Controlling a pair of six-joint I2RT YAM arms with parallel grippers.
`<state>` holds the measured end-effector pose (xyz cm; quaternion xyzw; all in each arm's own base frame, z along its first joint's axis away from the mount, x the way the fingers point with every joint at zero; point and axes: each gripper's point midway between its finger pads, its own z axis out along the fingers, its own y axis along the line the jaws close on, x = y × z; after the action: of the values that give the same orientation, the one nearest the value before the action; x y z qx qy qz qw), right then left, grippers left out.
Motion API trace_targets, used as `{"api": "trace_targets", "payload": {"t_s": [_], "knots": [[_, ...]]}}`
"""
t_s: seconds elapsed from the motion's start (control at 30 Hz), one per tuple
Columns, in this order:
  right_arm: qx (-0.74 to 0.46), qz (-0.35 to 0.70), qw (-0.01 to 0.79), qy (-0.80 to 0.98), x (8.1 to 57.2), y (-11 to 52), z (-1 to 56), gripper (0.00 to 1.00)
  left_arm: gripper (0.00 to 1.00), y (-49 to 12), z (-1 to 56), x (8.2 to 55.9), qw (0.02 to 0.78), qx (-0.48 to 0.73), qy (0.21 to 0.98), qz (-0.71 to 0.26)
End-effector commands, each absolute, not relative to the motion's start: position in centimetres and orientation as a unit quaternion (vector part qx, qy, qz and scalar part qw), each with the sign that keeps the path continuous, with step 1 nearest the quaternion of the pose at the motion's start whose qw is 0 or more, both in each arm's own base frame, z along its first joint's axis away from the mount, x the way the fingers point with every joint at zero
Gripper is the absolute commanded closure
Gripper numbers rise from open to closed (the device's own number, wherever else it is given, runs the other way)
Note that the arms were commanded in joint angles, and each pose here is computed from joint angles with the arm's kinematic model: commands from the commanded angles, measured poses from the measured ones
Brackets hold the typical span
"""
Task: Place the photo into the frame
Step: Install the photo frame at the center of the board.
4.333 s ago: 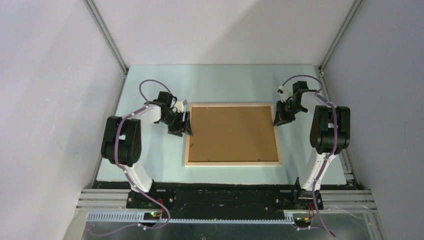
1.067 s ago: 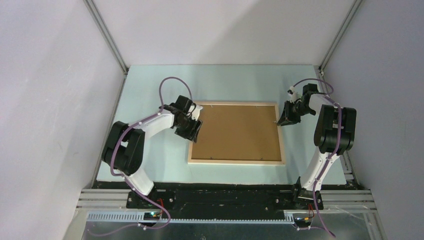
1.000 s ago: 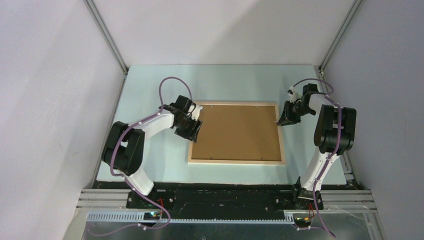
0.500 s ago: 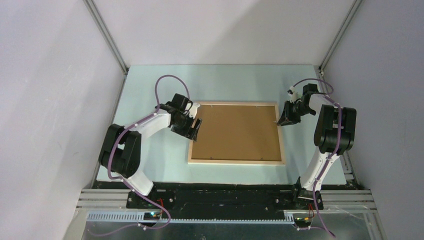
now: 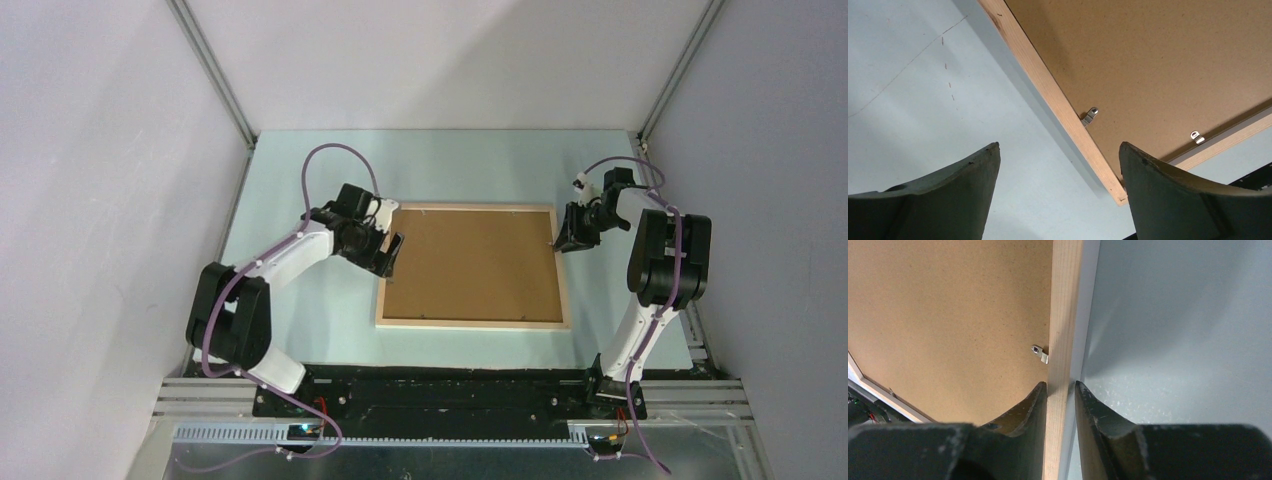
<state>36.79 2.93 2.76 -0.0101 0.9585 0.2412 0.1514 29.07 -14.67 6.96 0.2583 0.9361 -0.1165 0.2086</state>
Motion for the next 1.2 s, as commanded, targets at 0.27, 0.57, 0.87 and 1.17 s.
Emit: {"api": "trace_targets", "payload": {"t_s": [0.27, 0.57, 0.87, 1.17], "knots": [[-0.064, 0.209, 0.208, 0.953, 37.7, 3.8, 6.1, 0.45, 0.08, -13.5, 7.5, 32.0, 0.233, 0.259, 0.935, -0.062], [-0.113, 0.203, 0.259, 0.938, 37.2, 4.4, 9.9, 0.31, 0.20, -15.6, 5.3, 35.0, 0.203, 0.230, 0.948, -0.087], [-0.172, 0.165, 0.268, 0.933, 34.3, 5.8, 10.6, 0.27, 0.47, -16.3, 4.4, 37.5, 0.193, 0.195, 0.956, -0.106], [-0.227, 0.139, 0.288, 0.920, 32.0, 7.5, 11.7, 0.26, 0.66, -16.5, 2.4, 38.1, 0.165, 0.150, 0.967, -0.121]]}}
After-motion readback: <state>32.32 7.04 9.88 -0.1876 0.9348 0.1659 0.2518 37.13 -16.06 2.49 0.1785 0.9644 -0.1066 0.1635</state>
